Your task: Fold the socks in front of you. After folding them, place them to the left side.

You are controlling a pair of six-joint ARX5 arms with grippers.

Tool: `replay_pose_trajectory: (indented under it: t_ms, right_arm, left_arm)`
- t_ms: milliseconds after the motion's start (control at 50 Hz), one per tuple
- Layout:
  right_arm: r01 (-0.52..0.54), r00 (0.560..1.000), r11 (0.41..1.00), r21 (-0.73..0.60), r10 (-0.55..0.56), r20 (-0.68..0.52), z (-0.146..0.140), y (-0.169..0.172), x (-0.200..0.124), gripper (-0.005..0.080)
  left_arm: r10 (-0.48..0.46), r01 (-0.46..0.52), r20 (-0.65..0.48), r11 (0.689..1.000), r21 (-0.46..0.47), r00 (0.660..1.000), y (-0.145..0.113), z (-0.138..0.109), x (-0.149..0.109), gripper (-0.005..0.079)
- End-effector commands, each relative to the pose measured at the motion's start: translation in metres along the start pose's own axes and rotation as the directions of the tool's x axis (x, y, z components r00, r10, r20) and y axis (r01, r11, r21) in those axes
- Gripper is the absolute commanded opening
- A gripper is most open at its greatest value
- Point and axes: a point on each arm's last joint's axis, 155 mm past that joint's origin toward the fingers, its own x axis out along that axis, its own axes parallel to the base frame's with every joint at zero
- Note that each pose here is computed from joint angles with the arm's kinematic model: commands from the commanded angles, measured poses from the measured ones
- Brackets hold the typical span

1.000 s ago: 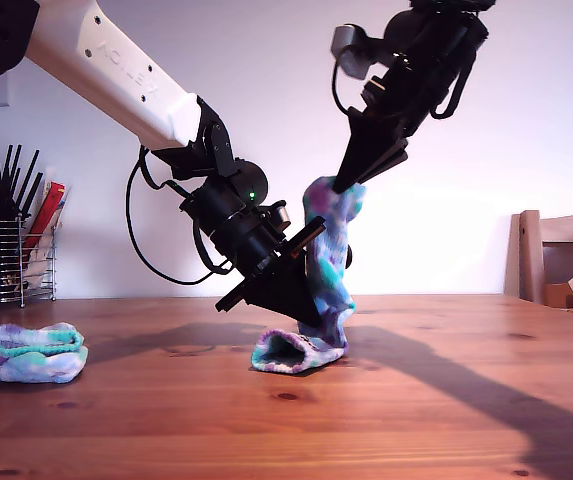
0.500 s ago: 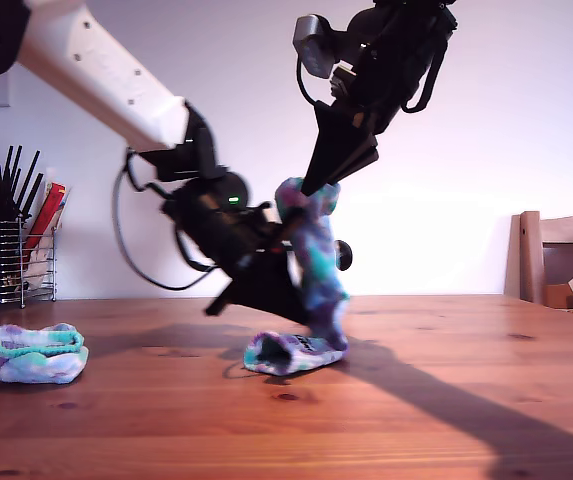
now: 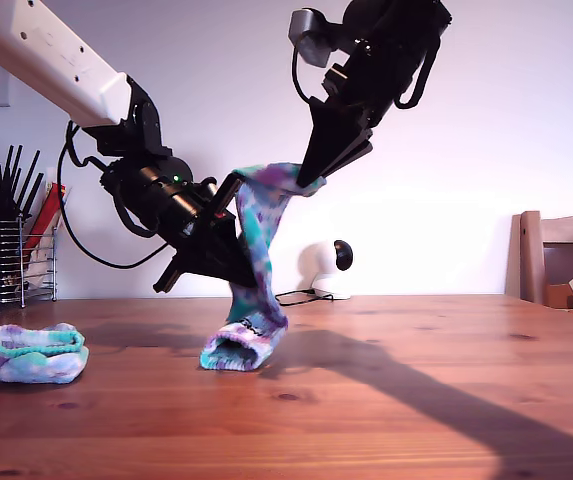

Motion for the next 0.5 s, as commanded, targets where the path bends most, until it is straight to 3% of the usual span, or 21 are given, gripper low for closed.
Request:
replay_pose_trajectory:
  t_ms: [0,300,480]
  right_arm:
    - [0.036,0.999,0.999,-0.003,-0.036,0.007,0.003,-0.005,-0.011,-0.0013]
    - [0.051,0.999,0.999,-0.004,-0.051,-0.001,0.002,-0.008,-0.012,-0.0013]
    - [0.039,0.999,0.999,0.028,-0.038,-0.015,-0.002,-0.005,-0.012,-0.0013]
  left_arm:
    - [-0.01,0.01,-0.03,1.0,0.023,1.0,-0.014,-0.008,0.002,-0.0024]
    - [0.13,-0.111,-0.134,0.984,0.142,0.982,-0.021,-0.032,0.035,-0.0024]
    - [0.175,-0.159,-0.082,0.973,0.169,0.981,-0.006,-0.018,0.027,-0.0024]
